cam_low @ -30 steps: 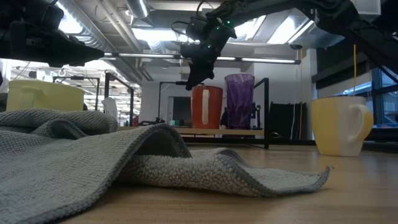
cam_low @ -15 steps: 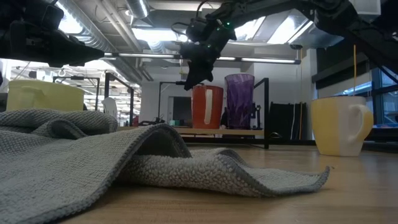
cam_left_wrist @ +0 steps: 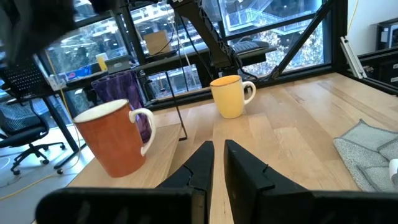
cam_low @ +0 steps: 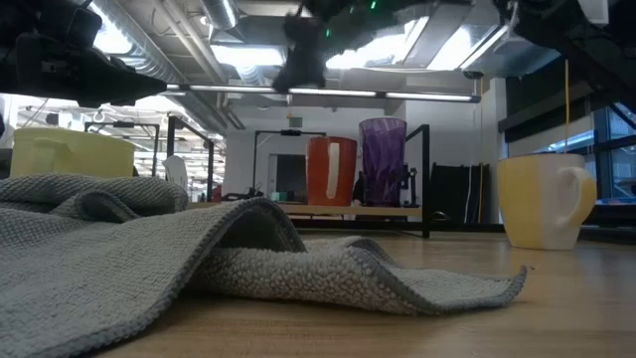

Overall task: Stack small to large cups/mugs on shelf
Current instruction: Put the yellow mug on the shelf

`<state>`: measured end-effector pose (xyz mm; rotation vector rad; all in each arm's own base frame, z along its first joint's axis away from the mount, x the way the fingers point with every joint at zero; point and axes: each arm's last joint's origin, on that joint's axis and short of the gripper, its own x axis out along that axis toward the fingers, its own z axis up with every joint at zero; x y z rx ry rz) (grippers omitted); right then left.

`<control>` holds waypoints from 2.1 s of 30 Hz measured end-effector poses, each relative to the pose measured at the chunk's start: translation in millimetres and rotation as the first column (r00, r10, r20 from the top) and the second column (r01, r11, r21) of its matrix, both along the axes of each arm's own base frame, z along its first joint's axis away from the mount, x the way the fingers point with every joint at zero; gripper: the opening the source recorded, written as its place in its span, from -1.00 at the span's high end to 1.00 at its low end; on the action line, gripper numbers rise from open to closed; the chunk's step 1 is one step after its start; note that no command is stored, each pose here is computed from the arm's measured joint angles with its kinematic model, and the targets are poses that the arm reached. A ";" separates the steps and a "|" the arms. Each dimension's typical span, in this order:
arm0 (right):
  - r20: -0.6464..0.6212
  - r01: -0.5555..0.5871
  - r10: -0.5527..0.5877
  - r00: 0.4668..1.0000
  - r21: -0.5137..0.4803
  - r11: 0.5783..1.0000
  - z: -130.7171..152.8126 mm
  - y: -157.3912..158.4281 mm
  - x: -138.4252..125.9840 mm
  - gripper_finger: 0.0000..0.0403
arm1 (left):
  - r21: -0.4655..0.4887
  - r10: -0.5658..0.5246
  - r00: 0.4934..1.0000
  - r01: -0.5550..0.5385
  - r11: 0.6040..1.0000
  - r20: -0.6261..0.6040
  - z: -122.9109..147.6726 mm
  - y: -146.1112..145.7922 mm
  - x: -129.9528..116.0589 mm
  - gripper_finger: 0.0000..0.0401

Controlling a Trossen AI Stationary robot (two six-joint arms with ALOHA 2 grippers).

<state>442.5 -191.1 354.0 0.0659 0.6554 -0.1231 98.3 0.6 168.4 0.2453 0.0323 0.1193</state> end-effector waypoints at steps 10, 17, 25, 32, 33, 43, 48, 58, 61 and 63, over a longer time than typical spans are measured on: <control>-0.365 0.288 -0.295 0.883 -0.075 0.955 30.9 24.2 -68.2 0.55 | 0.000 0.002 1.000 -0.002 1.000 0.000 0.1 0.0 0.0 0.84; -0.548 0.317 -0.310 0.777 -0.085 0.945 36.4 51.0 -95.0 0.50 | 0.000 0.003 1.000 -0.003 1.000 0.000 0.0 0.1 0.0 0.84; -0.476 0.272 -0.230 0.849 0.021 0.962 64.6 109.1 -113.9 0.52 | 0.000 0.002 1.000 -0.002 1.000 0.000 0.0 0.0 0.0 0.84; -0.511 0.241 -0.165 0.844 0.086 0.967 59.5 183.3 -127.7 0.52 | 0.000 0.003 1.000 -0.003 1.000 0.000 0.0 0.1 0.0 0.84; -0.525 0.242 -0.158 0.837 0.095 0.966 56.2 194.1 -132.3 0.52 | 0.000 0.003 1.000 -0.003 1.000 0.000 -0.1 0.1 0.0 0.84; -0.563 0.558 -0.367 0.741 0.211 0.803 -3.7 255.8 -220.8 0.52 | 0.000 0.003 1.000 -0.003 1.000 0.000 0.0 0.1 0.0 0.84; -0.529 0.777 -0.586 0.614 0.278 0.564 -39.2 247.3 -271.0 0.52 | 0.000 0.003 1.000 -0.003 1.000 0.000 -0.1 0.1 0.0 0.84; -0.522 0.855 -0.679 0.516 0.265 0.446 -90.4 214.2 -310.6 0.52 | 0.000 0.003 1.000 -0.003 1.000 0.000 0.0 0.1 0.0 0.84; -0.529 0.839 -0.661 0.533 0.229 0.493 -98.8 208.1 -310.8 0.52 | 0.000 0.003 1.000 -0.003 1.000 0.000 -0.1 0.1 0.0 0.84; -0.512 0.806 -0.637 0.576 0.225 0.547 -99.4 205.2 -307.6 0.52 | 0.000 0.003 1.000 -0.003 1.000 0.000 0.0 0.1 0.0 0.84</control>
